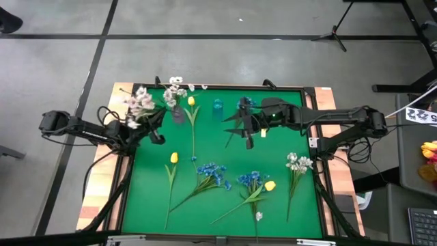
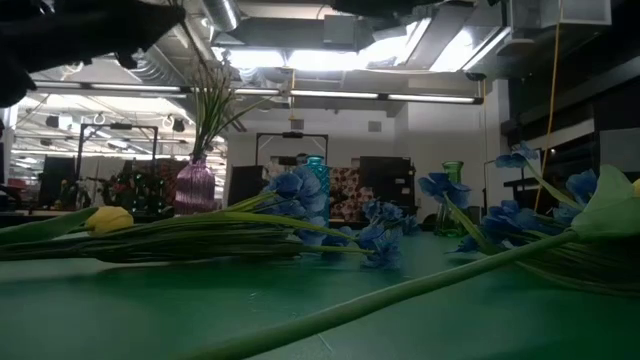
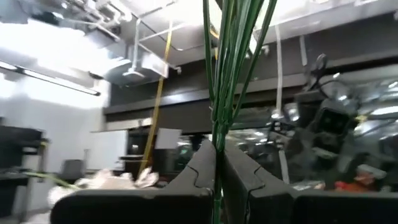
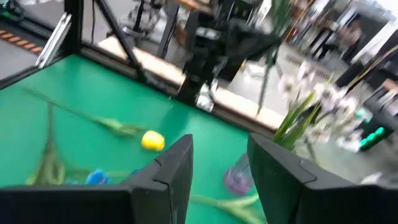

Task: Sort flowers into vase by color
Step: Put the top white flowers into the violet vase

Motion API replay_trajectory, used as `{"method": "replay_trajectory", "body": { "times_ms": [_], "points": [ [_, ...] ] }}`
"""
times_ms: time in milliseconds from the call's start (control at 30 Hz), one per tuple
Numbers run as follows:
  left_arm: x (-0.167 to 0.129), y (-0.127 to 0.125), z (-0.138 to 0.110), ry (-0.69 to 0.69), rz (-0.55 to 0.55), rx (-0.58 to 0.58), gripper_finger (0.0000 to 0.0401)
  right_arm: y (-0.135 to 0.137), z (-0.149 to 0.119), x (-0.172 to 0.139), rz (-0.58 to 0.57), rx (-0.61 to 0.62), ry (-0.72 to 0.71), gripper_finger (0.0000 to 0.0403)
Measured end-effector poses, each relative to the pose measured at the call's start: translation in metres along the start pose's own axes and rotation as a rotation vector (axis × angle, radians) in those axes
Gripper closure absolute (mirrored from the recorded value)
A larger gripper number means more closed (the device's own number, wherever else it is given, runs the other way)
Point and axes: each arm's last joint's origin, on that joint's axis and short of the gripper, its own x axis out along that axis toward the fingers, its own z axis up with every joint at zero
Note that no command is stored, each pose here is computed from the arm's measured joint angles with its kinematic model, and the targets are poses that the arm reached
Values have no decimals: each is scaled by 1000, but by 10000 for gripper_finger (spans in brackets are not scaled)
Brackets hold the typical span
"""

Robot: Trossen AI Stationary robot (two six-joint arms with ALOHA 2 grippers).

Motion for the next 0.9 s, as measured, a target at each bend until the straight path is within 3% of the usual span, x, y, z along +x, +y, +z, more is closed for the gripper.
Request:
{"method": "replay_trajectory", "body": {
  "times_ms": [367,900],
  "points": [
    [14,-13,13,-20,-92,-128,397,11,-8,48,-8,-122,-180,249],
    [42,-37,3,71,-177,-109,389,-7,12,106,-7,-173,-149,249]
  ]
}}
